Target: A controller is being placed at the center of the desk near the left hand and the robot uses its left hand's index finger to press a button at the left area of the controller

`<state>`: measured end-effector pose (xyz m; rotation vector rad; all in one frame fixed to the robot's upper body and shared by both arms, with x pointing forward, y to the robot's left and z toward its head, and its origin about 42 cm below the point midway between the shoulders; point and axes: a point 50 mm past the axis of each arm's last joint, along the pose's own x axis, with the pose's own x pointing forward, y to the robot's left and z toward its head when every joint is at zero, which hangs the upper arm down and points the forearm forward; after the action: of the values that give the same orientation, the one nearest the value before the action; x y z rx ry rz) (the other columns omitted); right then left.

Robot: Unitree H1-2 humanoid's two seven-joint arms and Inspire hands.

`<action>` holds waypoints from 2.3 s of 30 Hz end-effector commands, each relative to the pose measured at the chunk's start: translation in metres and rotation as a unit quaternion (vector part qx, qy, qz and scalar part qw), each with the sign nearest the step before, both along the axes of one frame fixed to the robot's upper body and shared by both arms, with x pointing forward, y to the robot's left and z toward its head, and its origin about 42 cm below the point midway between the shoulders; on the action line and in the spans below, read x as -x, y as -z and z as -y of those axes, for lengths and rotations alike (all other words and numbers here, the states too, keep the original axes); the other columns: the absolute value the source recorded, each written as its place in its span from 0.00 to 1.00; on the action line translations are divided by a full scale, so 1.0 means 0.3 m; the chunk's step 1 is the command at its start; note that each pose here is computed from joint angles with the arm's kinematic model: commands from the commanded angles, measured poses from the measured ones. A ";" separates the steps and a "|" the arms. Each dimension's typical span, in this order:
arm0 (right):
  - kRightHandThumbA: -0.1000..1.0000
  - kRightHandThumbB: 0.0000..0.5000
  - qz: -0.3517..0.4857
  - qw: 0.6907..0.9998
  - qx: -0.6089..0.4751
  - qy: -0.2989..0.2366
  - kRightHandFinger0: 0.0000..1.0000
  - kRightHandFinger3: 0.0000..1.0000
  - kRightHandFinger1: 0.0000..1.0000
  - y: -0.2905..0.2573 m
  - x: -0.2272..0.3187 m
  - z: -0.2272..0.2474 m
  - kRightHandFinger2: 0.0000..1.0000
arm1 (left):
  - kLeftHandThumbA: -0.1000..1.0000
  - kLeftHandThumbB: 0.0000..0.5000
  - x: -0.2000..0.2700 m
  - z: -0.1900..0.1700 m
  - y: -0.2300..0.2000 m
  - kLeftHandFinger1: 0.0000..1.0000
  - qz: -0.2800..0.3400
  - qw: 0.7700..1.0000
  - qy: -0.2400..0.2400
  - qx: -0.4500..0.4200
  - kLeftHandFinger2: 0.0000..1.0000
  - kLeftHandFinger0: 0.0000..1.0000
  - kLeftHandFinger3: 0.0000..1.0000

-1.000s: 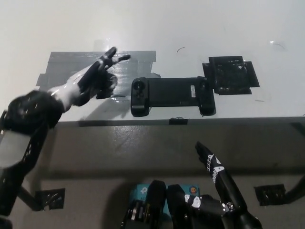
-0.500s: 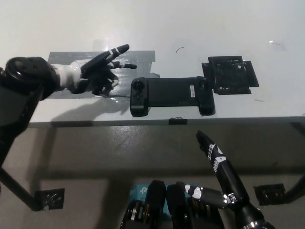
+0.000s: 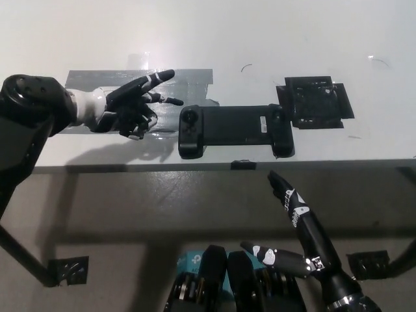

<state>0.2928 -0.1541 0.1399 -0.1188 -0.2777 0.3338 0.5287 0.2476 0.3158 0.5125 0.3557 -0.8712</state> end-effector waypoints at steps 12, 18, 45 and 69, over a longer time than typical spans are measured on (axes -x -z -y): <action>0.92 0.43 0.033 0.999 0.003 -0.004 1.00 1.00 1.00 -0.064 -0.018 0.003 1.00 | 1.00 0.85 -0.003 0.004 -0.075 0.01 0.020 0.999 0.005 -0.043 0.28 0.00 1.00; 0.92 0.41 0.028 1.000 0.005 -0.009 1.00 1.00 1.00 -0.050 -0.005 -0.001 1.00 | 1.00 0.85 0.007 0.000 -0.025 0.00 0.015 0.998 0.011 -0.056 0.32 0.00 1.00; 0.92 0.43 0.042 0.999 0.013 -0.012 1.00 1.00 1.00 -0.064 -0.022 -0.013 1.00 | 1.00 0.85 0.010 0.048 -0.050 0.00 0.025 0.998 0.019 -0.051 0.32 0.00 1.00; 0.90 0.40 0.045 0.999 0.013 -0.018 1.00 1.00 1.00 -0.082 -0.037 -0.019 1.00 | 1.00 0.83 -0.023 0.071 -0.065 0.04 0.027 0.999 0.005 -0.046 0.34 0.00 1.00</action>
<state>0.3002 -0.1500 0.1518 -0.1437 -0.3158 0.3567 0.5307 0.2340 0.3123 0.5995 0.3886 -0.8601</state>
